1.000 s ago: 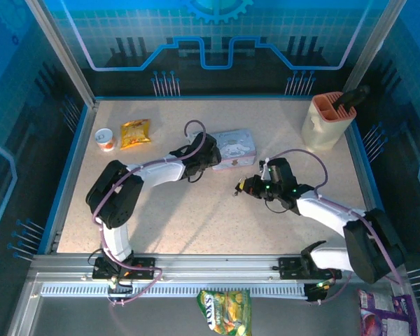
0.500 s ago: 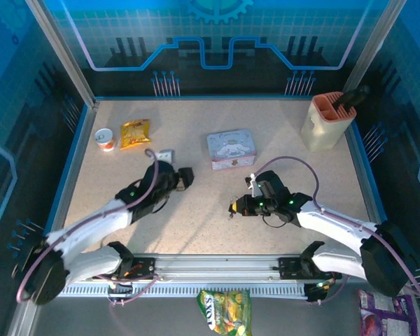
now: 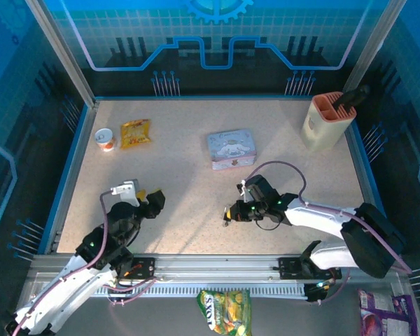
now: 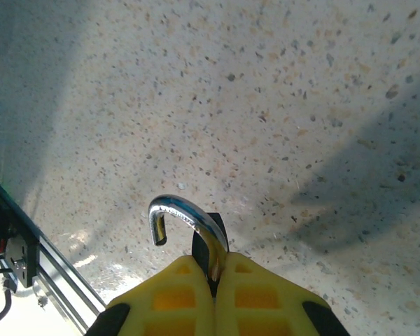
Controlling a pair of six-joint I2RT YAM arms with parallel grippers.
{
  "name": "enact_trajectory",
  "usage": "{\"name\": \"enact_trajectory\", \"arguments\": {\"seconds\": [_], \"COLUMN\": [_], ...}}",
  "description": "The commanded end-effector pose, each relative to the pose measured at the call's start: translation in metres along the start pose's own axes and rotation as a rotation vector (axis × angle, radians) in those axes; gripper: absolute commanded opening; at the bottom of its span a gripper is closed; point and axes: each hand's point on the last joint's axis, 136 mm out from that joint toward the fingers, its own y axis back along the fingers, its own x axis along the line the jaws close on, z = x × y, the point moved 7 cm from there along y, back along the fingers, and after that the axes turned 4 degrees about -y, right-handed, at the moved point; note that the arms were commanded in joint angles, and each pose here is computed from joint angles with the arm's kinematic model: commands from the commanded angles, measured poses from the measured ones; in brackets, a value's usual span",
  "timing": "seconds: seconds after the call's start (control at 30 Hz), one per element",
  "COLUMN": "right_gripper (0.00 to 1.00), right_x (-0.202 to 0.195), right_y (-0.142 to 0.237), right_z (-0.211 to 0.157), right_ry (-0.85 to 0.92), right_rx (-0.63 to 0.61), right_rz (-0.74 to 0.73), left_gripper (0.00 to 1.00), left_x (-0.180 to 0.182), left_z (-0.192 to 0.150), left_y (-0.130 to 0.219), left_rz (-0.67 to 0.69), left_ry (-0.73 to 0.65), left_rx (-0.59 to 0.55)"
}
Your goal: Unlock the padlock with the key
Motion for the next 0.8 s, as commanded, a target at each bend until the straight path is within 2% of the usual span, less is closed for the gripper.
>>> {"name": "enact_trajectory", "arguments": {"seconds": [0.0,0.07,0.13,0.47,0.67,0.77], "right_gripper": [0.00,0.00,0.04,0.36,0.48,0.53], "right_x": [0.004,-0.002,-0.008,-0.025,-0.022,-0.021], "right_y": [-0.005,-0.005,-0.004,0.012,0.049,0.080], "right_z": [-0.003,-0.005,-0.008,-0.006,0.005,0.018], "right_ry": [-0.008,-0.012,-0.009,0.000,0.058,0.107], "right_rx": [0.019,0.024,0.032,0.018,-0.077,-0.189], "right_rz": [0.026,-0.008,-0.049,-0.157,-0.167,-0.205], "left_gripper": [0.71,0.71,0.71,0.73,0.75,0.77], "left_x": [0.009,0.008,0.005,0.004,0.006,0.007], "left_z": [-0.010,-0.010,-0.010,-0.010,-0.005,0.004], "left_y": [-0.002,-0.003,-0.006,-0.013,-0.012,-0.010], "left_rz": [0.045,0.038,0.030,0.064,0.088,0.120], "left_ry": [-0.033,-0.039,-0.048,-0.070,-0.090,-0.102], "left_rx": [0.025,0.028,0.039,0.063,0.038,0.001]}}
